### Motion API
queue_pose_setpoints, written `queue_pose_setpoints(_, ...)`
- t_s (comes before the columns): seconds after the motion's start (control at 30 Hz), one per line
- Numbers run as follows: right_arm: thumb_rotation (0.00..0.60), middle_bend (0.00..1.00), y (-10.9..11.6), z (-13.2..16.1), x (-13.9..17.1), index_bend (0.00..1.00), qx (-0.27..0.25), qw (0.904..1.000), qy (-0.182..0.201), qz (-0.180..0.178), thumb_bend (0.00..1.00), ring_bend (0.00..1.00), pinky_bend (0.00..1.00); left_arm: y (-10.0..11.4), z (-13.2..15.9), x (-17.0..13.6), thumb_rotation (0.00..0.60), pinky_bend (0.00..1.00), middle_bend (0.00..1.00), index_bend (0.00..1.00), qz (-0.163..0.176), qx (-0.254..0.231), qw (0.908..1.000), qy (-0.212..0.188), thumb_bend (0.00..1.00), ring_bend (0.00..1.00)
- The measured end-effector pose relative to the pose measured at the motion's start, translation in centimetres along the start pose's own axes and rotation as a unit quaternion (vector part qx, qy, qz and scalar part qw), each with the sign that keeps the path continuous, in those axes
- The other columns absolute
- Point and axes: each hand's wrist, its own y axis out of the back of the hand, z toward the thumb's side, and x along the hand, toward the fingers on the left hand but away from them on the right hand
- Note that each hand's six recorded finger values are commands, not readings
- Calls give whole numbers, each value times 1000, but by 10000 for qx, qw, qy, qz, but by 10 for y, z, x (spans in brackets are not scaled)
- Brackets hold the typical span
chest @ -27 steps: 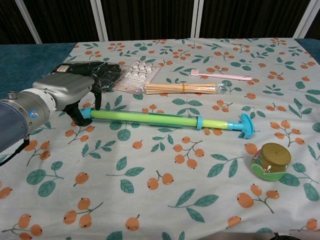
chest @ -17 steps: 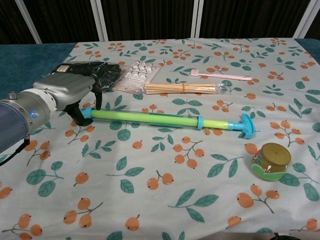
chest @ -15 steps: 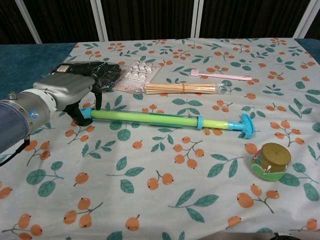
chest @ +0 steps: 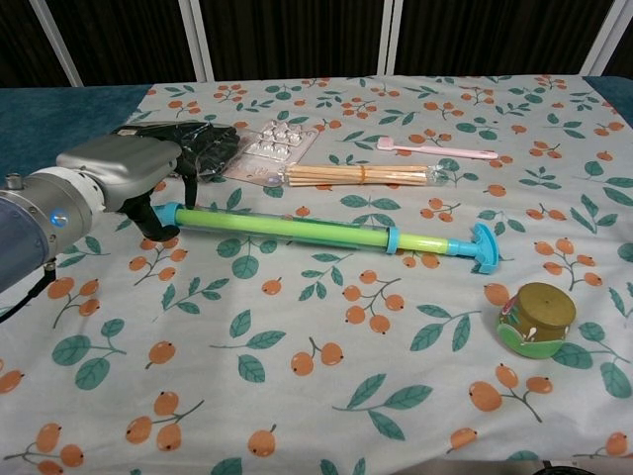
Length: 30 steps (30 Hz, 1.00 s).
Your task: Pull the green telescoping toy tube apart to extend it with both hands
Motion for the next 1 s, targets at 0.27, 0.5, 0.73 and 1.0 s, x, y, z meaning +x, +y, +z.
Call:
queue_pose_setpoints(0.27,600,0,1,2,-1,0,-4,10000,9,-33,87,0,161,4,-3,1,600,110,167,509,37,-53,10000,58,363,5)
queue_pose_setpoints(0.5,600,0,7,13,-5,46,-72,9999,100,-83,89,0,161,9,-7,2,600,115,173,514,75,-76,9999,99,363,16)
queue_pose_setpoints(0.73,600,10,16,54,-34,109,-99,9989,450,-70,94,4,165,18,-8,4,600,125,176,516,129,-231,9995,153,363,18)
queue_pose_setpoints(1.0,600,55,6,126,-83,165,-10,9961,854,228,104,29,187,26,-14,3,600,130,176,517,123,-331,9992,203,363,19)
